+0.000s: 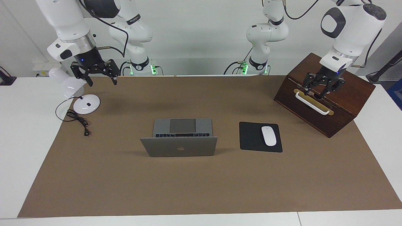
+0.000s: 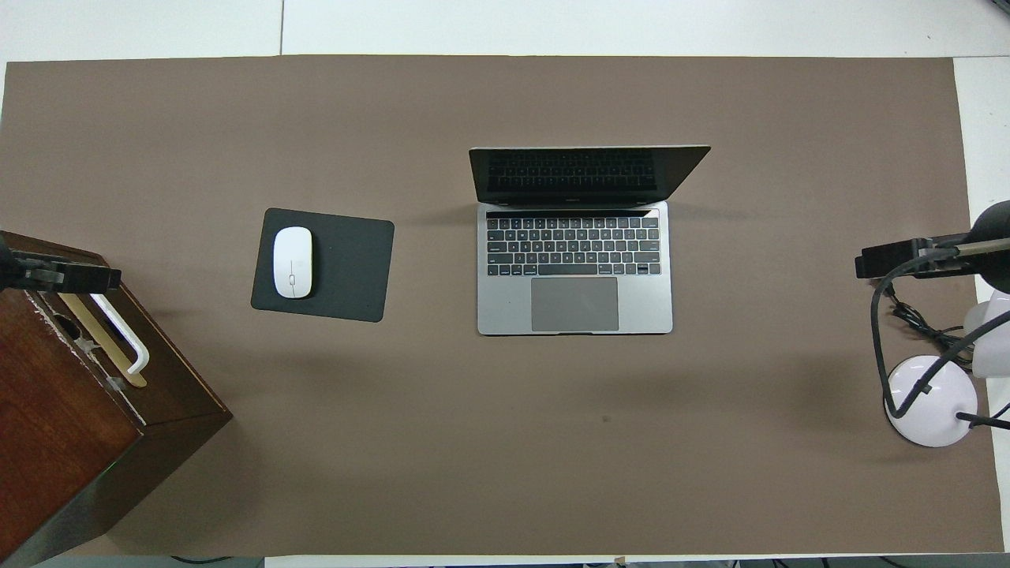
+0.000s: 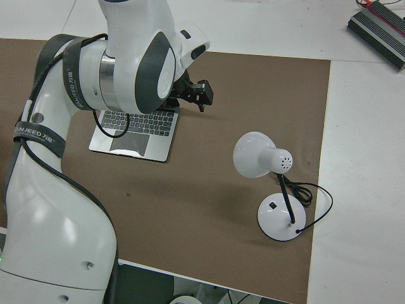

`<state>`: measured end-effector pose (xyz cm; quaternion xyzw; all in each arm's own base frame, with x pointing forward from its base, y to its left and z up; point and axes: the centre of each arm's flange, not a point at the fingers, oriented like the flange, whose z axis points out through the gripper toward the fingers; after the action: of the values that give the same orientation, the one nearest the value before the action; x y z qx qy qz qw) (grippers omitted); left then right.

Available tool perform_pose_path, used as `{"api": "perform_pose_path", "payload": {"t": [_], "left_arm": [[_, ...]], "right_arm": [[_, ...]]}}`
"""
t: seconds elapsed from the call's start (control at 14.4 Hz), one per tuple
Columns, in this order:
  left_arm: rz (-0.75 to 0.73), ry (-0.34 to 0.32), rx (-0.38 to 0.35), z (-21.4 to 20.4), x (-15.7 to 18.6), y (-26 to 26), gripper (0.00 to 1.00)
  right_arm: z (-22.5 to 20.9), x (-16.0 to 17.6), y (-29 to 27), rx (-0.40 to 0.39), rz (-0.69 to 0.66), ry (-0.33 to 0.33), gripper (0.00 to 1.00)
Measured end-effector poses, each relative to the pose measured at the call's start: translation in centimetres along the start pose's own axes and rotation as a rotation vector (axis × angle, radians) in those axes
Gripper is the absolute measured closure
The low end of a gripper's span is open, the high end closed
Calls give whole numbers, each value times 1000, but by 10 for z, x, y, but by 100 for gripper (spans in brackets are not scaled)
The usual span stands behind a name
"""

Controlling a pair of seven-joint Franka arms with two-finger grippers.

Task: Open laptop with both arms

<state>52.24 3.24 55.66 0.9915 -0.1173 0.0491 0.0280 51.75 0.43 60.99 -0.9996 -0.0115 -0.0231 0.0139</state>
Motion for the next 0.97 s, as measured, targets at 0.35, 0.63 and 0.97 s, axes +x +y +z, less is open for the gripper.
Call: {"api": "perform_pose_path", "payload": {"t": [0.35,0.63,0.97], "left_arm": [[-10,6,3,-4,-3,-5,0],[-24,27,15,-10,-3,-6,0],[-125,78,94,-31,10,3,0]], "right_arm": [[0,0,2,0,4,1,0],[-1,0,15,-1,27,2,0],[-1,-2,38,-3,55,3,0]]}}
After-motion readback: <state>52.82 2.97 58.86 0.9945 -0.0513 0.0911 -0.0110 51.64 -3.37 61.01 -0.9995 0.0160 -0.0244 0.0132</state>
